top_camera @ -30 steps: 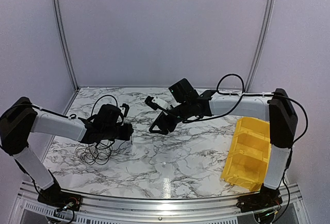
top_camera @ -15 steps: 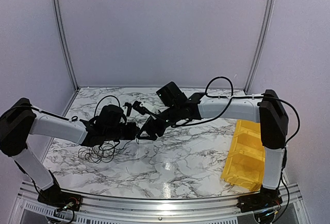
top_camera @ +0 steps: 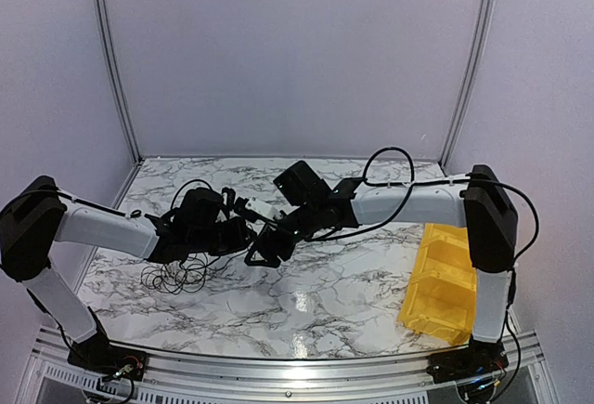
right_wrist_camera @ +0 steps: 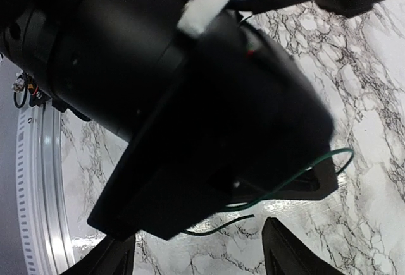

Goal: Untangle the cables

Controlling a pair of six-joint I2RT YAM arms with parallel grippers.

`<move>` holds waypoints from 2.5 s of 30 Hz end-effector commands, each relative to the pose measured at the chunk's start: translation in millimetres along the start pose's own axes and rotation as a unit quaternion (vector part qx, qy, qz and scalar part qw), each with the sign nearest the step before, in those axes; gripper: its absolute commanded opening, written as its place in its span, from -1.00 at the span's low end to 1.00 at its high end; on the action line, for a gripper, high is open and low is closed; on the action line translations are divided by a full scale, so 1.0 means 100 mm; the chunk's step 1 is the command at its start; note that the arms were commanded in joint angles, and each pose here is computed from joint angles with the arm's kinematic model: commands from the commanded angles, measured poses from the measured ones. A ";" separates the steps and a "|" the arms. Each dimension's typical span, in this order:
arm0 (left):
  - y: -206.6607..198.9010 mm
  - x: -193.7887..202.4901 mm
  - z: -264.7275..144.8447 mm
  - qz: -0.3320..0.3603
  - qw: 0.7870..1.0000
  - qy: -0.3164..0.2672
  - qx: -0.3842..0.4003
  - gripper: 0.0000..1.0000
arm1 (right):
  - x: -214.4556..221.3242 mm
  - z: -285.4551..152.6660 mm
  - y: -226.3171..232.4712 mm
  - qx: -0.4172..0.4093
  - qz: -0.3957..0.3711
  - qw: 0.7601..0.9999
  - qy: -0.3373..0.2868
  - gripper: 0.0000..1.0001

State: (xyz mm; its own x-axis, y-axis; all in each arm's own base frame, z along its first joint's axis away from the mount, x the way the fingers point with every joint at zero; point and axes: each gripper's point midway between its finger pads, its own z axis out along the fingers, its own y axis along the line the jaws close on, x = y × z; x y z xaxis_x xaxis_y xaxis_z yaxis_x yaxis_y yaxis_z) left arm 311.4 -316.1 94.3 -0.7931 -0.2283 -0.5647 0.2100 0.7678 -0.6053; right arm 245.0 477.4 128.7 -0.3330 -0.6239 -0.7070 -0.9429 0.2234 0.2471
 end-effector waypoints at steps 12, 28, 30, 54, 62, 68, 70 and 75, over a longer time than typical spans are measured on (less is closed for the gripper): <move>-0.24 -0.12 -0.04 -0.036 0.999 -0.008 0.040 -1.00 | -0.06 0.07 -0.21 0.128 -0.010 0.992 -0.010 -0.56; 0.01 0.12 0.11 -0.017 0.999 0.024 0.014 -0.29 | -0.67 -0.96 -0.23 0.070 -0.104 0.988 -0.090 -1.00; 0.07 0.15 0.15 -0.008 1.000 0.025 0.005 -0.40 | -0.82 -1.19 -0.19 0.053 -0.133 0.983 -0.114 -1.00; 0.55 0.44 0.32 -0.049 0.996 0.073 -0.012 -0.77 | -1.83 -4.40 -0.96 0.279 -0.164 0.885 -0.335 -1.00; 0.57 0.51 0.33 -0.058 0.994 0.090 -0.007 -0.63 | -1.94 -5.35 -0.96 0.366 -0.180 0.829 -0.383 -1.00; 0.61 0.52 0.30 -0.062 0.994 0.092 -0.011 -0.63 | -1.91 -5.76 -0.96 0.409 -0.178 0.801 -0.400 -1.00; 0.62 0.54 0.31 -0.063 0.993 0.097 -0.010 -0.59 | -1.91 -5.95 -0.96 0.430 -0.180 0.786 -0.407 -1.00; 0.64 0.58 0.28 -0.059 0.992 0.109 -0.018 -0.46 | -1.85 -6.31 -1.09 0.465 -0.181 0.758 -0.420 -1.00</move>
State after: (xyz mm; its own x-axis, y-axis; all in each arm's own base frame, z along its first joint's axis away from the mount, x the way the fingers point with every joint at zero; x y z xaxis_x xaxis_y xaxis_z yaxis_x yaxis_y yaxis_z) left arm 308.6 -314.9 32.0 -0.8853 -0.2102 -0.4147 0.1534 0.7099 -0.6873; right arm 420.3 128.0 597.0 0.2928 -0.1757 -0.9399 -0.5593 0.7657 -0.3174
